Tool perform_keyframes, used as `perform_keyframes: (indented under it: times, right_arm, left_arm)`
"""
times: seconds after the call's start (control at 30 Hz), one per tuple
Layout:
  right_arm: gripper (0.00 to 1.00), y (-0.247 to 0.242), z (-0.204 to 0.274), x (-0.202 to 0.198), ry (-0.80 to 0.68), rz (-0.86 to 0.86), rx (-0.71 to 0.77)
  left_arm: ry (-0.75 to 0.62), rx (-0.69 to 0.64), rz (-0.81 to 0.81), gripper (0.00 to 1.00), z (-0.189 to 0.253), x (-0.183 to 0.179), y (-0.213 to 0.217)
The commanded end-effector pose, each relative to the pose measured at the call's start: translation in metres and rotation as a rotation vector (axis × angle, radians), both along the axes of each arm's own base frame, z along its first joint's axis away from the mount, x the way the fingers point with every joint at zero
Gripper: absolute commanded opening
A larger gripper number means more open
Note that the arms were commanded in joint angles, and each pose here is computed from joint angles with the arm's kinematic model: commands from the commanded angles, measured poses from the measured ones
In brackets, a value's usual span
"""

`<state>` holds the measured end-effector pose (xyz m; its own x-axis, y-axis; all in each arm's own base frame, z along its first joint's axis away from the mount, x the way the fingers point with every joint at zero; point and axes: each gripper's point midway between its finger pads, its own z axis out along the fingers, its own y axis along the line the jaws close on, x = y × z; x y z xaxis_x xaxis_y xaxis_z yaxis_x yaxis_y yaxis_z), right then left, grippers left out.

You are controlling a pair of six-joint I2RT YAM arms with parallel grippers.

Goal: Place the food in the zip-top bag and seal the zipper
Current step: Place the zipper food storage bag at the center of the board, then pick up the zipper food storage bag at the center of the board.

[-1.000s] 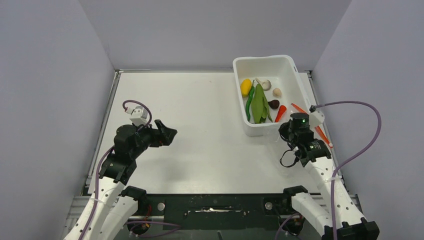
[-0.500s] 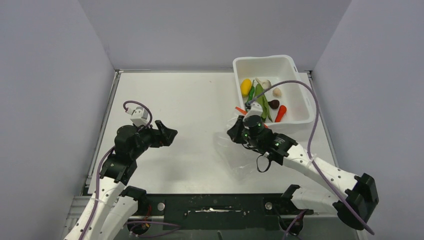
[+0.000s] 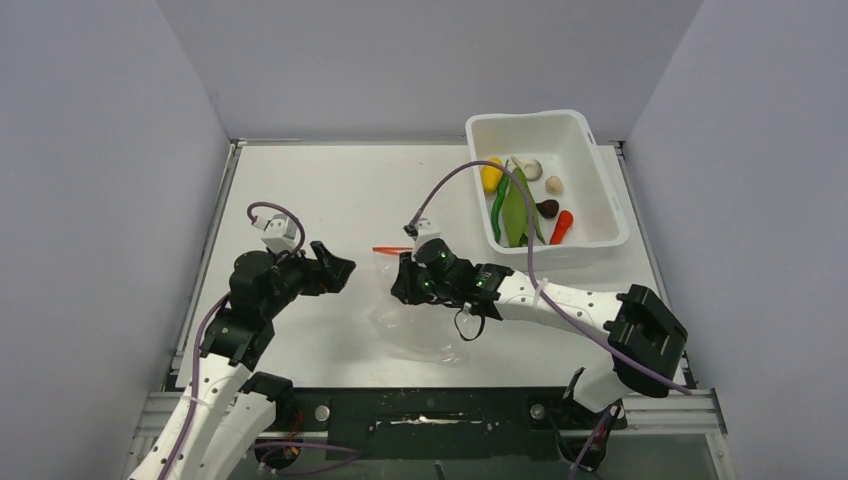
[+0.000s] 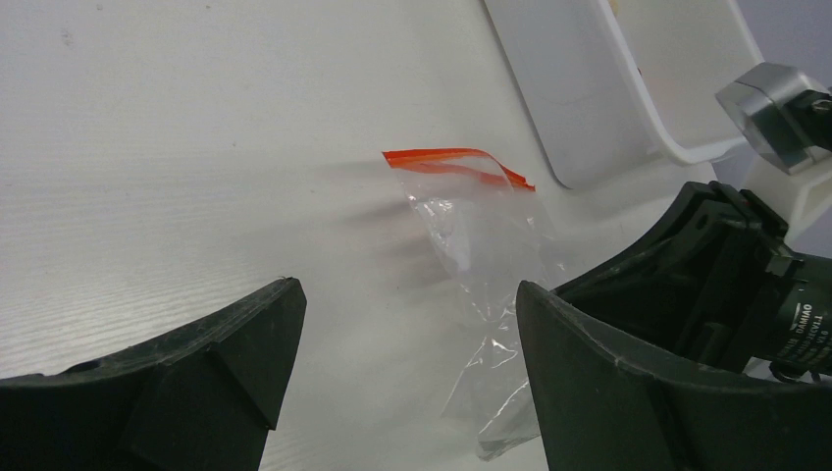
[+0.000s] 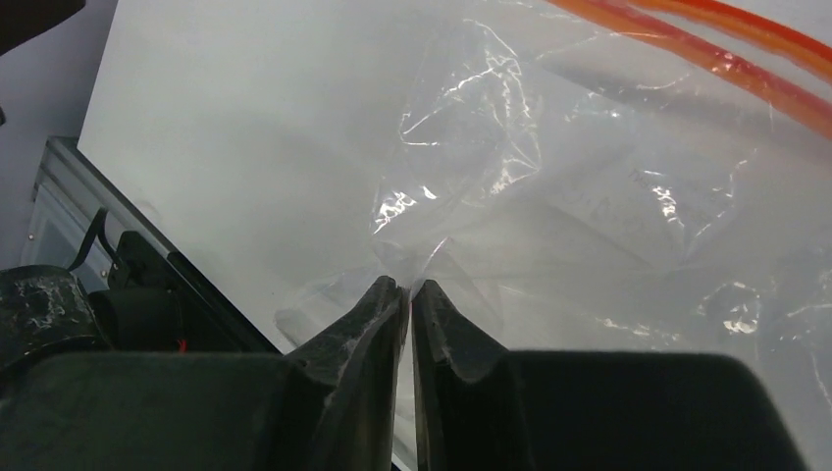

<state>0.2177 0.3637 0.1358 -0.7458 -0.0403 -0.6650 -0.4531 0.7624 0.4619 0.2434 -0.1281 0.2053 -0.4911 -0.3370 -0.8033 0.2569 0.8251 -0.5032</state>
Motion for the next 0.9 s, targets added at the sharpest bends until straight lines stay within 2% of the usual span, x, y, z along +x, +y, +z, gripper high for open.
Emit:
perform_keyframes:
  times: [0.0,0.13,0.23,0.5,0.6,0.73,0.87]
  right_arm:
    - [0.20,0.026,0.048,0.012,-0.099,0.067,0.077]
    - [0.46,0.017,0.056,0.024,-0.167,0.147,0.013]
    - [0.56,0.011,0.061,0.033,-0.233,0.230,-0.050]
    - [0.63,-0.012,0.039,0.083,-0.258,0.352,-0.182]
    - [0.68,-0.009,0.026,0.088,-0.222,0.465,-0.169]
    - [0.77,-0.005,0.005,0.089,-0.185,0.595,-0.223]
    - [0.81,-0.010,-0.017,0.103,-0.153,0.655,-0.290]
  left_arm:
    - [-0.066,-0.026,-0.004,0.79,0.019,0.005,-0.002]
    - [-0.060,-0.022,0.006,0.78,0.017,0.006,-0.001]
    - [-0.063,-0.021,0.016,0.78,0.018,0.007,0.001]
    - [-0.102,-0.015,0.061,0.76,0.028,0.005,0.010]
    - [-0.127,-0.021,0.070,0.76,0.033,0.003,0.012]
    - [-0.137,-0.021,0.079,0.76,0.035,0.002,0.014]
    - [-0.140,-0.022,0.079,0.76,0.036,0.002,0.014]
